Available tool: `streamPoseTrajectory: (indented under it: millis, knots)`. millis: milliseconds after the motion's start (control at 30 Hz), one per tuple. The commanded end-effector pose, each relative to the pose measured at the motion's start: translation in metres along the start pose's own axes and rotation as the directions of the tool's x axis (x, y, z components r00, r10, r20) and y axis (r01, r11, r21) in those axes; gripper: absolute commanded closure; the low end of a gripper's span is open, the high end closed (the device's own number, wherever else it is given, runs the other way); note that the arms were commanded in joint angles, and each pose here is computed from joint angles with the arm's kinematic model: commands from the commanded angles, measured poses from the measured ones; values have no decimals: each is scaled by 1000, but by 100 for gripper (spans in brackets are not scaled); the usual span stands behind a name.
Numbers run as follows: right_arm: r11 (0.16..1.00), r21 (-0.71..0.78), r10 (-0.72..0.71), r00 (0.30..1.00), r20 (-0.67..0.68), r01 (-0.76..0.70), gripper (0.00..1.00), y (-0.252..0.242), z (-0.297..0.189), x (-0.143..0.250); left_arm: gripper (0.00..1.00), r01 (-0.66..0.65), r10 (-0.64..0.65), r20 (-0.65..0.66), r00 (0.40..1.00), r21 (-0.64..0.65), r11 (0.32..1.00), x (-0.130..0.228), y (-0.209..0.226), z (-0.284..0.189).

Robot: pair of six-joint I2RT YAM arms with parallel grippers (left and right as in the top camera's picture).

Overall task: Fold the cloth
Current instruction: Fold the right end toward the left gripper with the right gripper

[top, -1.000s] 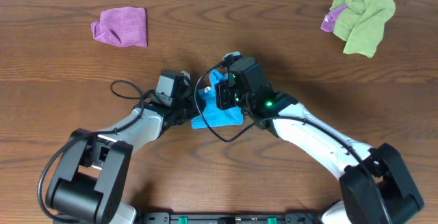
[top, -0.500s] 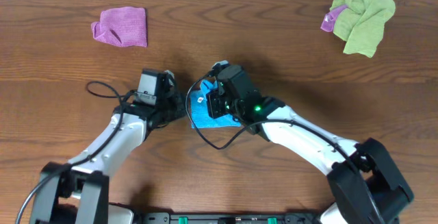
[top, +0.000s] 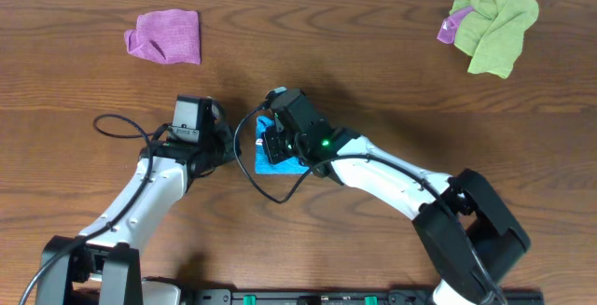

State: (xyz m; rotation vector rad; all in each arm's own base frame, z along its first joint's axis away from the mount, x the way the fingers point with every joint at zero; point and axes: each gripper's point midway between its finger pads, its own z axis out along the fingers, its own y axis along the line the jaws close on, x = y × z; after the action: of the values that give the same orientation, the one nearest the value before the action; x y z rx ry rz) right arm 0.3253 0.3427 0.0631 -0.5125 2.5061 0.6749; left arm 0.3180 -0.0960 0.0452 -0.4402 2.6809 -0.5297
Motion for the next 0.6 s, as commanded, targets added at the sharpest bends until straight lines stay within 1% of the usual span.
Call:
streamPoseTrajectory:
  millis: [0, 67, 100, 167, 367, 433, 500, 533, 567]
  knots:
    - [995, -81, -61, 998, -8, 60, 85, 22, 0, -1, 94, -8, 8, 43, 999, -9, 1000, -14, 1, -8]
    - [991, -117, -70, 997, -21, 67, 80, 28, -1, 2, 94, -2, 3, 46, 999, -10, 1000, -15, 3, -8]
    - [988, -142, -72, 997, -31, 67, 74, 32, -2, 4, 94, 0, 0, 47, 999, -11, 1000, -16, 3, -8]
    - [980, -188, -81, 996, -46, 71, 67, 40, -3, 7, 94, 1, 0, 50, 999, -15, 1000, -17, 4, -8]
    - [949, -307, -94, 993, -78, 66, 53, 60, -9, 13, 94, 0, 1, 56, 998, -15, 1000, -18, 4, -9]
    - [943, -325, -96, 992, -75, 67, 48, 64, -10, 13, 93, 0, 1, 55, 998, -15, 1000, -18, 4, -9]
    - [944, -322, -96, 993, -69, 69, 39, 63, -11, 10, 87, 0, 1, 55, 998, -15, 1000, -18, 4, -9]
    - [945, -321, -96, 994, -61, 71, 33, 62, -12, 8, 76, 1, 0, 56, 998, -14, 1000, -18, 4, -9]
    - [946, -316, -93, 994, -52, 71, 28, 59, -15, 4, 62, 1, 0, 56, 998, -14, 1000, -18, 4, -9]
